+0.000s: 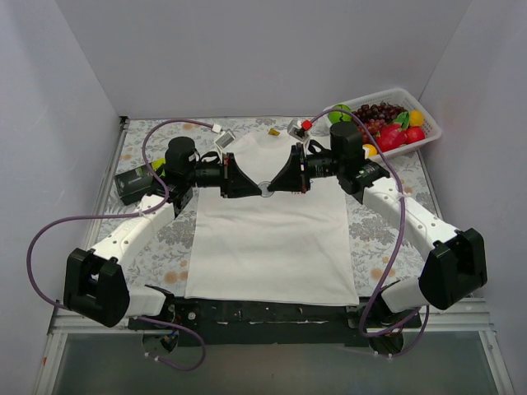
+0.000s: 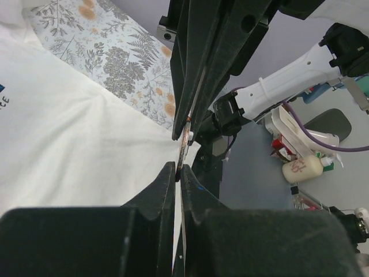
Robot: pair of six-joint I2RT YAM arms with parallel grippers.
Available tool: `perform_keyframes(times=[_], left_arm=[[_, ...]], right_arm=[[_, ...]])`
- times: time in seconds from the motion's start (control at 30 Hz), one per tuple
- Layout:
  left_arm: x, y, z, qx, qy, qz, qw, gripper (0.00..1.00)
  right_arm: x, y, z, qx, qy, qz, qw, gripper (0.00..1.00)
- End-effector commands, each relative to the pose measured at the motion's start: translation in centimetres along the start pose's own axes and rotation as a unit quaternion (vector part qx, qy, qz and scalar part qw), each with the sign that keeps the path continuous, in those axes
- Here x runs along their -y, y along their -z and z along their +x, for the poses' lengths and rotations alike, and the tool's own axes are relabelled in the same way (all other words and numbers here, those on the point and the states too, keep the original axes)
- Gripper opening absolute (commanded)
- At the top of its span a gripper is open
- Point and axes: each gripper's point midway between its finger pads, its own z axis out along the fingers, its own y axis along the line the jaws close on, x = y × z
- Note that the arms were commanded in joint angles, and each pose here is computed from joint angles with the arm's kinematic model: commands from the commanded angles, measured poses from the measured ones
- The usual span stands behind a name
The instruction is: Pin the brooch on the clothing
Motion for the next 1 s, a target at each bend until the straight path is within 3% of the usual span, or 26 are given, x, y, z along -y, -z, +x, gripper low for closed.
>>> perform_keyframes(times=[0.0, 0.03, 0.07, 0.1, 0.13, 0.2, 0.27, 0.53, 0.67, 0.77, 0.97], left_arm=[[0.5, -0.3, -1.7, 0.027, -0.024, -0.010, 0.999, 0.00], [0.5, -0.3, -1.7, 0.032, -0.021, -0.013, 0.999, 0.00], [0.7, -0.2, -2.4, 0.050, -0.029, -0.023, 0.998, 0.00], [0.6, -0.2, -1.8, 0.053, -0.023, -0.026, 0.998, 0.00], [0.8, -0.1, -1.9, 0.061, -0.014, -0.025, 0.998, 0.00], [1.4, 0.1, -2.6, 0.090, -0.030, -0.032, 0.995, 0.00], [1.5, 0.1, -2.5, 0.104, -0.027, -0.040, 0.993, 0.00], [2.4, 0.8, -3.7, 0.170, -0.053, -0.068, 0.982, 0.00], [2.7, 0.7, -3.6, 0.165, -0.057, -0.065, 0.982, 0.00], [2.8, 0.7, -3.6, 0.162, -0.060, -0.064, 0.983, 0.00], [3.0, 0.6, -3.7, 0.158, -0.066, -0.061, 0.983, 0.00]], right_arm=[[-0.7, 0.0, -1.6, 0.019, 0.028, -0.008, 0.999, 0.09], [-0.8, 0.1, -2.2, 0.030, 0.034, -0.002, 0.999, 0.15], [-0.3, 0.2, -2.1, 0.037, 0.029, 0.016, 0.999, 0.30], [-0.8, 0.6, -2.7, 0.051, 0.039, 0.022, 0.998, 0.57], [-0.8, 0.8, -3.0, 0.063, 0.043, 0.028, 0.997, 0.68], [-1.3, 1.5, -3.8, 0.103, 0.045, 0.038, 0.993, 0.88], [-2.1, 2.0, -4.8, 0.136, 0.044, 0.033, 0.989, 0.92], [-2.4, 1.7, -4.8, 0.177, -0.026, -0.010, 0.984, 0.93], [-2.4, 1.1, -4.4, 0.169, -0.041, -0.035, 0.984, 0.86], [-2.4, 0.8, -4.5, 0.169, -0.043, -0.039, 0.984, 0.79], [-2.1, 0.3, -4.6, 0.164, -0.047, -0.046, 0.984, 0.46]])
